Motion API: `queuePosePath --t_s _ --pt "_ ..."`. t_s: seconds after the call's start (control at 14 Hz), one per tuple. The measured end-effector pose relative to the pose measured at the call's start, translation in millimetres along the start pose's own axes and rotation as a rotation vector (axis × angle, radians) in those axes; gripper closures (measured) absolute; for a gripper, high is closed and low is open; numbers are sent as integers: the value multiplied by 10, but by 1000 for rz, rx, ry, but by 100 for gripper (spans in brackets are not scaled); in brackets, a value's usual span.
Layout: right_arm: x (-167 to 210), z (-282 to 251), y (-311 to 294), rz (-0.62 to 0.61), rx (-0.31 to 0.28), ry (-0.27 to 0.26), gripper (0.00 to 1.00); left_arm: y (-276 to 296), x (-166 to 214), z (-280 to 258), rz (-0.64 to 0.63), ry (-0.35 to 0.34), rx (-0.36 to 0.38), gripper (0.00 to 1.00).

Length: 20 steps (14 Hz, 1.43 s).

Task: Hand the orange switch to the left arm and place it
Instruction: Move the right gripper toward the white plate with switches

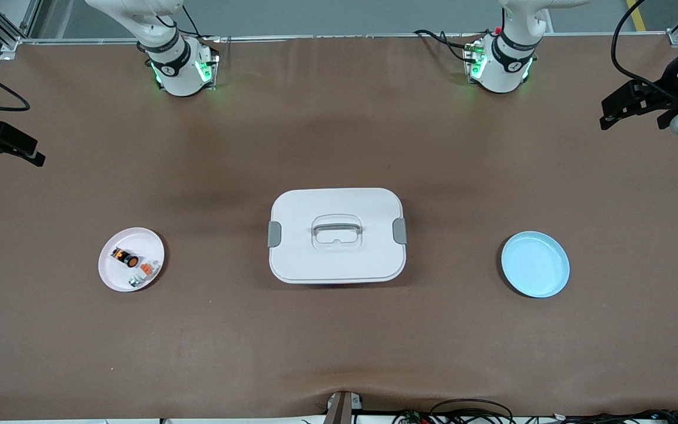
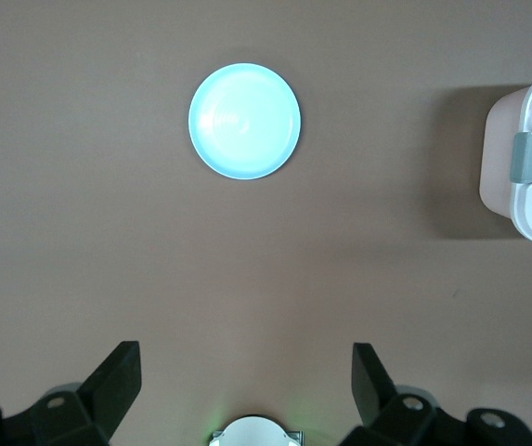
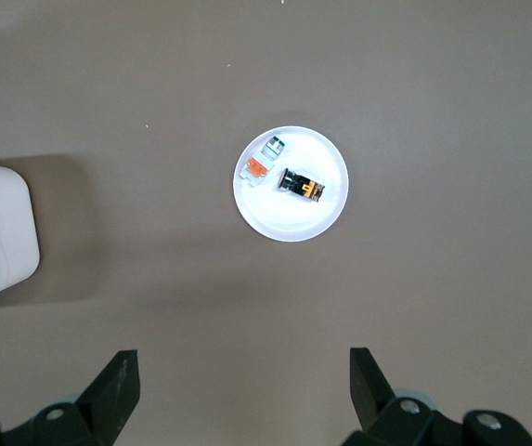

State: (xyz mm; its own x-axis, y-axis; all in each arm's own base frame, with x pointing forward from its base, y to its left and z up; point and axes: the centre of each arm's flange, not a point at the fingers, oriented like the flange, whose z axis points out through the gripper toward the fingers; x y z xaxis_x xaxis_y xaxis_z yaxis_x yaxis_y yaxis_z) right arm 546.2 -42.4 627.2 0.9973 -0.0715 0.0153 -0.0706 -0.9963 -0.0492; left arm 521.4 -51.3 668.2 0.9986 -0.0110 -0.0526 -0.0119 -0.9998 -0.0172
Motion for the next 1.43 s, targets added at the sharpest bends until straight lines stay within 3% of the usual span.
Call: queuePosePath --t_s 0.71,1.07,1.43 --pt "43 46 60 10 -3 8 0 -38 33 42 -7 -8 -1 0" --pt "223 198 394 68 -4 60 0 -69 134 199 -12 -40 -2 0" --pt "398 599 602 284 39 11 0 -55 136 295 -9 -66 0 0"
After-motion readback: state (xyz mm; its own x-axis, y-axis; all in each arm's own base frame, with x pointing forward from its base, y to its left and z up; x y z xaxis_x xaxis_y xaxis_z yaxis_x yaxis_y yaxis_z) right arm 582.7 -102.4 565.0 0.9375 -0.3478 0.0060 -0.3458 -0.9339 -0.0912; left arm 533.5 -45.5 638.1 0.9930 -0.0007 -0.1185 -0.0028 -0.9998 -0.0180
